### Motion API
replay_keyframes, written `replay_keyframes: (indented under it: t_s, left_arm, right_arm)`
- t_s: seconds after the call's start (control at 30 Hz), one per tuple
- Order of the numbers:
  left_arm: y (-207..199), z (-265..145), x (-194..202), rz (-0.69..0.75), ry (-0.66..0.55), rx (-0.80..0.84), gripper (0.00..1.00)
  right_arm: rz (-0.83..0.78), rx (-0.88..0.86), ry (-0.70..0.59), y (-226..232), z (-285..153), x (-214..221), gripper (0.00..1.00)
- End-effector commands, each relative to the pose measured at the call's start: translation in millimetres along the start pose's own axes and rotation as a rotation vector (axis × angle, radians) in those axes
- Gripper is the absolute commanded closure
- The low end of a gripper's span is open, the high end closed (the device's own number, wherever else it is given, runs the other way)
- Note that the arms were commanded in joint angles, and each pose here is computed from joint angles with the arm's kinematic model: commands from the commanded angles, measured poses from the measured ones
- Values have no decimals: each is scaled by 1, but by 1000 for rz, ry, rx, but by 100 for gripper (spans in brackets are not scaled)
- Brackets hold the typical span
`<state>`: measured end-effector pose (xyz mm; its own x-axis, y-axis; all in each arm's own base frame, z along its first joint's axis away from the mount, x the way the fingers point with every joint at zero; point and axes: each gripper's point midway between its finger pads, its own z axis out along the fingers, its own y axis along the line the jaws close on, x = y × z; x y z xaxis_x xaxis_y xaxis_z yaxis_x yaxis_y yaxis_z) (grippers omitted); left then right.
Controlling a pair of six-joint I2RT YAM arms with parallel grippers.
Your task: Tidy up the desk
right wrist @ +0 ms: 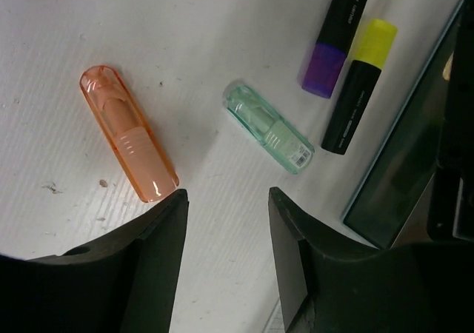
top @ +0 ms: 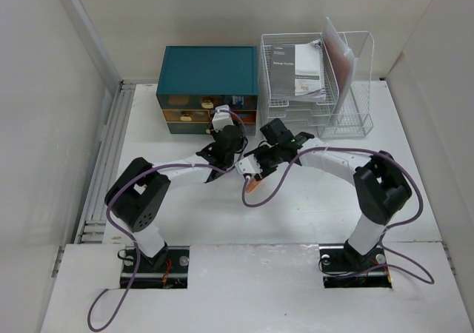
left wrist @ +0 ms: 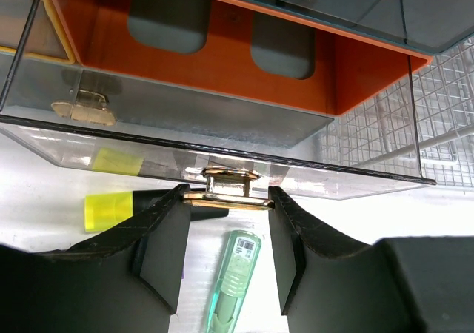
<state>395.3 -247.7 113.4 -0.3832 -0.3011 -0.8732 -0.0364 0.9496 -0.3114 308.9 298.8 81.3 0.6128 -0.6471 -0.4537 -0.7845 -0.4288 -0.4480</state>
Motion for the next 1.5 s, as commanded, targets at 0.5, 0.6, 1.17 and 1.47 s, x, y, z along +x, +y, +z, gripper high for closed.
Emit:
replay_keyframes:
  t_s: [0.5, 0.6, 1.17, 1.47]
  left_arm:
    - [16, -8, 23, 26, 80, -49, 99]
    - [14, -12, 24, 29, 82, -40, 99]
    - [7, -31, 44, 15, 117, -1, 100]
    - [16, -36, 52, 16, 123, -21, 50]
  right_arm:
    - [-131, 14, -84, 30, -39, -35, 44]
    - [-149, 0, -30, 32, -28, -20, 44]
    - [-219, 33, 28, 37, -41, -19, 44]
    - [-182, 64, 20, 36, -53, -23, 44]
